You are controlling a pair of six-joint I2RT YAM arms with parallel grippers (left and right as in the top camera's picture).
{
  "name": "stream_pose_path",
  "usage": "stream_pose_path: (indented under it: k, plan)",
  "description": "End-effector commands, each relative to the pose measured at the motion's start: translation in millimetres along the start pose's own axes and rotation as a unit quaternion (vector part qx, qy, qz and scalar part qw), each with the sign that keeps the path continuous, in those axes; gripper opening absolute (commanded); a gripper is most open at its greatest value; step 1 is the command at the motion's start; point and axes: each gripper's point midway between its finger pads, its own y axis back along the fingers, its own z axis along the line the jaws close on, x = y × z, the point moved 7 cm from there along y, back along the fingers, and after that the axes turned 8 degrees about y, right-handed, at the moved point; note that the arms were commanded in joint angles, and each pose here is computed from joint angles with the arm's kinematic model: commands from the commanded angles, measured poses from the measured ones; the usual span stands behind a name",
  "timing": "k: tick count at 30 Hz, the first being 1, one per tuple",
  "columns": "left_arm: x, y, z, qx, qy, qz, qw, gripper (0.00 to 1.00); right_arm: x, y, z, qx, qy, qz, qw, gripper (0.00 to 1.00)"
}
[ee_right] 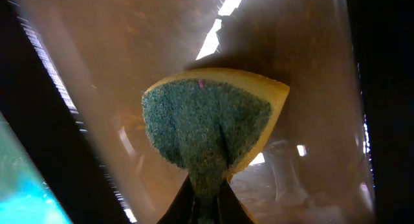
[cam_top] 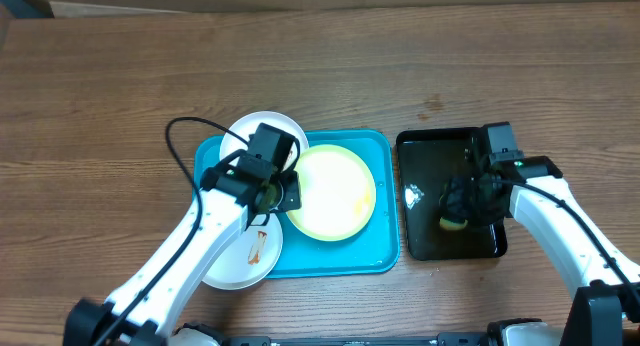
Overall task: Clean dirty plates on tray and stack at the side
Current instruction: 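Return the sponge to the black tray with the right gripper, then lift the yellow plate with the left gripper and tilt it over the black tray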
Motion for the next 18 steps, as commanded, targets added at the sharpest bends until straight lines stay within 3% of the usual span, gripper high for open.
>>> stream_pose_path:
  k: [1,7,15,16,18]
  plan:
    - [-11,22,-3,0.004,-0.026,-0.046,0.999,0.04,1,-2,-3,0.008,-0.005,-0.007,1.000,0.04]
    - [-13,37,-1,0.007,-0.032,-0.074,0.997,0.04,3,-2,-3,0.010,-0.006,-0.002,1.000,0.05]
    - [-17,56,-1,-0.001,-0.031,-0.077,0.997,0.04,3,-2,-6,0.022,-0.002,-0.004,1.000,0.15]
    - [-19,61,-2,-0.001,-0.031,-0.078,0.996,0.04,3,-2,-6,0.022,-0.002,-0.003,1.000,0.18]
    - [-23,70,-5,0.003,-0.031,-0.084,0.996,0.04,4,-2,-6,0.022,-0.003,-0.001,1.000,0.35]
